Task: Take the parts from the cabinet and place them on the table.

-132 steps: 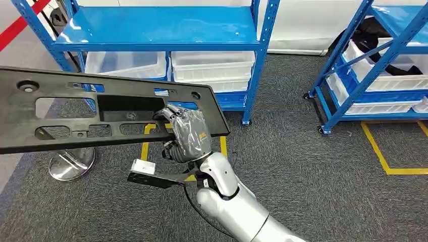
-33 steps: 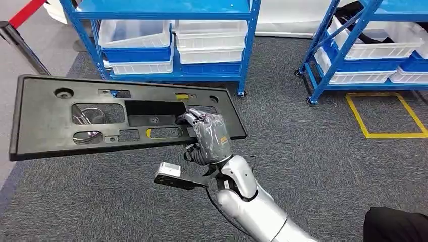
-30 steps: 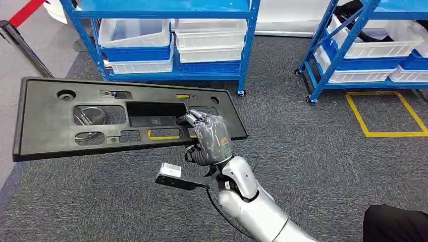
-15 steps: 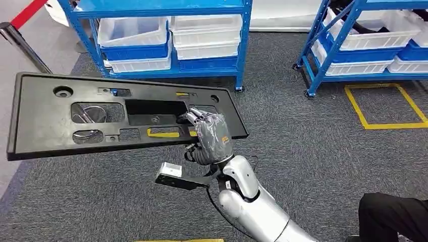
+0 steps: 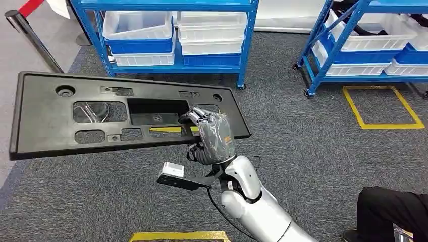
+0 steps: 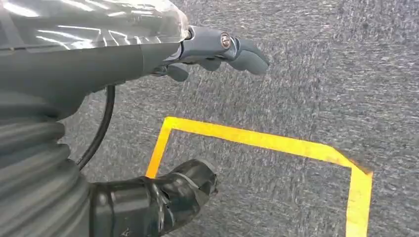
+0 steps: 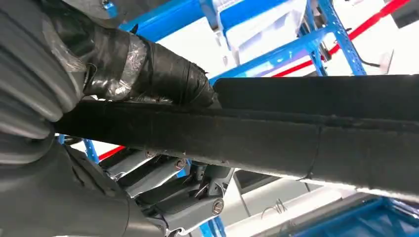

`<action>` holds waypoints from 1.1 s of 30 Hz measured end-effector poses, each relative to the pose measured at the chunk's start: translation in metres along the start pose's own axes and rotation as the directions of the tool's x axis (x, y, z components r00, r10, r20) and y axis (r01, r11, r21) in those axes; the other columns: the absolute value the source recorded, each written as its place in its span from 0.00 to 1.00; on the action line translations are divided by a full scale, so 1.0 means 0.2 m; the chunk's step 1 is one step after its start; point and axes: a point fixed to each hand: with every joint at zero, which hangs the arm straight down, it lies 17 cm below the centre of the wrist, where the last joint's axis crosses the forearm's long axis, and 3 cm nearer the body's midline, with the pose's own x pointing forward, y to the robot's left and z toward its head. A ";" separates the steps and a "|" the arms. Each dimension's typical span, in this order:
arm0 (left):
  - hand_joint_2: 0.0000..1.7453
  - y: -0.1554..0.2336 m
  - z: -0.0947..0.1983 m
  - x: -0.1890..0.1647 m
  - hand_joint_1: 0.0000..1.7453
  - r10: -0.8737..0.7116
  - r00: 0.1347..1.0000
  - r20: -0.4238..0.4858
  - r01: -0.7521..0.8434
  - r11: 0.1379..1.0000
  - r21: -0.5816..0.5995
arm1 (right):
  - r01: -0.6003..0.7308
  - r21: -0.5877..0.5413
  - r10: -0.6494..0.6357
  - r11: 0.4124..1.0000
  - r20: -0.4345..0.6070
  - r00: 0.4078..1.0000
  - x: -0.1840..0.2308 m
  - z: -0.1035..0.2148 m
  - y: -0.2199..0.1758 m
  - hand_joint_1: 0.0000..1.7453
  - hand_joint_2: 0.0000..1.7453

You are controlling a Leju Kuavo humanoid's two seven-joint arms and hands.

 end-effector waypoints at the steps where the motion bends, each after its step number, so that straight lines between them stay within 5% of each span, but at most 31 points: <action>1: 1.00 0.00 0.00 0.00 0.00 0.000 1.000 0.000 0.000 1.000 -0.001 | 0.000 -0.004 0.000 1.000 0.003 1.000 0.00 -0.01 -0.01 1.00 1.00; 33: 1.00 -0.02 0.01 -0.01 0.00 -0.013 1.000 -0.019 0.013 1.000 0.001 | -0.007 0.002 0.007 1.000 -0.036 0.999 -0.10 0.06 -0.03 1.00 1.00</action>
